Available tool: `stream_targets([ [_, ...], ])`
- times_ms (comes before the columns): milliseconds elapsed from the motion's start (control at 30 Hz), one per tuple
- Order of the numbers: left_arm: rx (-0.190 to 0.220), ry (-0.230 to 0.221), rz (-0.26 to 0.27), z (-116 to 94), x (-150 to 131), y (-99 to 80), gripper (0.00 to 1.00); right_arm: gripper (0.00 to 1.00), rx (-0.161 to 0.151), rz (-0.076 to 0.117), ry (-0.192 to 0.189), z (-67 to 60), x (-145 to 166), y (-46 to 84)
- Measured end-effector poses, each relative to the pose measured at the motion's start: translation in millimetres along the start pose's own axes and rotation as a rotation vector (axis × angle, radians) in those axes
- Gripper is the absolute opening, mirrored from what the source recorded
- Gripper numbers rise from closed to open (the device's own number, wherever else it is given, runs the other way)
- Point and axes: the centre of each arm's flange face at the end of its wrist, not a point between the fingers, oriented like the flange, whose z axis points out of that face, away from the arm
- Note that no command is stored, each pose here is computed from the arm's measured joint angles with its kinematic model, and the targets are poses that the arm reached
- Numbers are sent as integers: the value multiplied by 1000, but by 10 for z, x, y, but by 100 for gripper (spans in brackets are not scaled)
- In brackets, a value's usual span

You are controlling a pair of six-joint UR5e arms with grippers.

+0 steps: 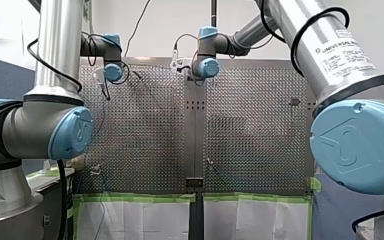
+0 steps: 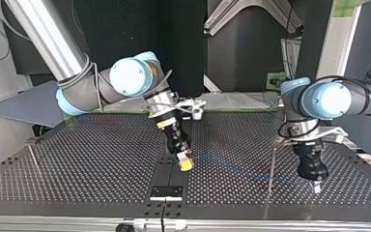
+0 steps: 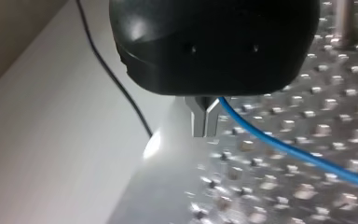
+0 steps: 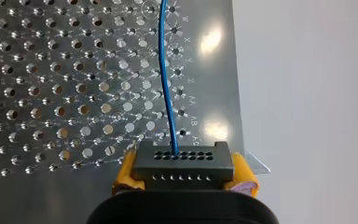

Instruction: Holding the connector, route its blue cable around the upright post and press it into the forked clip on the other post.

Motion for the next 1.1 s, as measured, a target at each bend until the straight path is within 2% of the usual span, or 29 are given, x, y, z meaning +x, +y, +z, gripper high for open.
stream_targets([
  [200,2,20,2,-115,174,60,0,0,-5,-3,-25,-4,-87,29],
  [333,14,22,0,-150,251,73,0,0,-8,-4,-67,-10,-272,39],
  [367,16,21,0,-152,260,73,33,0,-8,-4,-77,-11,-317,41],
  [400,19,24,0,-157,277,71,45,0,-9,-5,-89,-13,-365,43],
  [433,22,30,2,-166,303,67,45,0,-10,-7,-105,-18,-432,47],
  [500,29,49,10,-186,385,59,56,0,-12,-9,-127,-27,-527,51],
  [567,31,67,18,-200,473,63,56,0,-15,-10,-146,-42,-620,58],
  [600,31,72,19,-204,502,64,60,0,-17,-11,-153,-54,-668,69],
  [733,34,101,23,-220,639,81,65,0,-27,-9,-162,-97,-803,123],
  [800,40,124,25,-230,746,99,78,0,-32,-9,-164,-120,-864,155],
  [833,44,136,27,-236,796,107,78,0,-36,-10,-165,-135,-903,180],
  [867,49,152,28,-245,864,115,91,0,-39,-10,-167,-149,-937,200],
  [900,53,165,31,-254,916,122,98,0,-43,-11,-171,-167,-974,218],
  [1000,56,203,43,-285,1086,154,98,0,-59,-13,-189,-228,-1082,282],
  [1100,44,221,52,-305,1173,188,98,0,-76,-16,-204,-287,-1179,339],
])
